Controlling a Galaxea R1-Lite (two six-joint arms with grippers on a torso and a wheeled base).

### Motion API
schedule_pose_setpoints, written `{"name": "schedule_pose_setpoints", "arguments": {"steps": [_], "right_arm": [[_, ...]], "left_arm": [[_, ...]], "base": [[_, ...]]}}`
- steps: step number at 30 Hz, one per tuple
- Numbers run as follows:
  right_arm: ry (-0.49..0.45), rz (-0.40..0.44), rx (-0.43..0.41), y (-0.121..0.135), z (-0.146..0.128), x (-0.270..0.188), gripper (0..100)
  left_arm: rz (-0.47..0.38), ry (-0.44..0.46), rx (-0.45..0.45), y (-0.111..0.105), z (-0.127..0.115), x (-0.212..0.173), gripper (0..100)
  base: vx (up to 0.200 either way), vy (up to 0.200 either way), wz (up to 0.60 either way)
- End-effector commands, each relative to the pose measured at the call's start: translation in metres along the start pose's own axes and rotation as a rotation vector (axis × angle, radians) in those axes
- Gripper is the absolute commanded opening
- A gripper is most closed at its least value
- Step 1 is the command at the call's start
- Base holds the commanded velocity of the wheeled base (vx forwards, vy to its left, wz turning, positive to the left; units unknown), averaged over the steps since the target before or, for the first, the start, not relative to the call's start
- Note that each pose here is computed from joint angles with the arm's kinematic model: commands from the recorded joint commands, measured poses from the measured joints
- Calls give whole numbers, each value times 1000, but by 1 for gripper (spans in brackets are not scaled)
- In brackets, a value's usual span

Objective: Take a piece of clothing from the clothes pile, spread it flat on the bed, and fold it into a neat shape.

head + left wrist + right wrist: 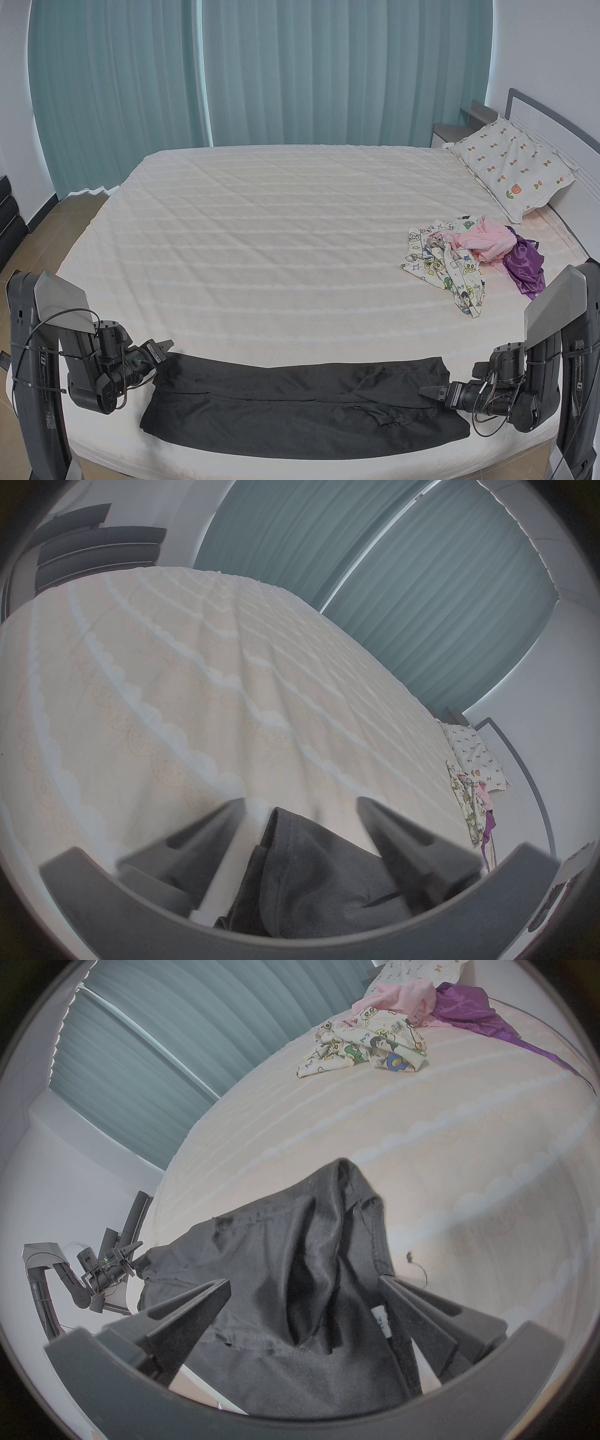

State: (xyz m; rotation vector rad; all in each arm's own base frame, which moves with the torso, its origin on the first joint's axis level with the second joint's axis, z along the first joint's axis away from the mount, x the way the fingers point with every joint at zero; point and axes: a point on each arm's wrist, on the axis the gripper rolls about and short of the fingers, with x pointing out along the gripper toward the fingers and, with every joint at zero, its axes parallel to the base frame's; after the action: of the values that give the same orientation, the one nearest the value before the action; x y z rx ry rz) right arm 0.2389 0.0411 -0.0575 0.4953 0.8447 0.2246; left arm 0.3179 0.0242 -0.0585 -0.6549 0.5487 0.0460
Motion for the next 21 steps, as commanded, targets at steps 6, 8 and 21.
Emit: {"name": "schedule_pose_setpoints", "arguments": {"steps": [6, 8, 21], "right_arm": [[-63, 17, 18, -2, 13, 7, 100], [-77, 34, 59, 1, 16, 11, 100], [-66, 42, 79, 3, 13, 23, 0]], "left_arm": [[13, -2, -10, 5, 0, 1, 100], [13, -2, -12, 5, 0, 1, 100], [19, 7, -15, 6, -2, -1, 100]], "base": [[0, 0, 0], [0, 0, 0], [0, 0, 0]]}}
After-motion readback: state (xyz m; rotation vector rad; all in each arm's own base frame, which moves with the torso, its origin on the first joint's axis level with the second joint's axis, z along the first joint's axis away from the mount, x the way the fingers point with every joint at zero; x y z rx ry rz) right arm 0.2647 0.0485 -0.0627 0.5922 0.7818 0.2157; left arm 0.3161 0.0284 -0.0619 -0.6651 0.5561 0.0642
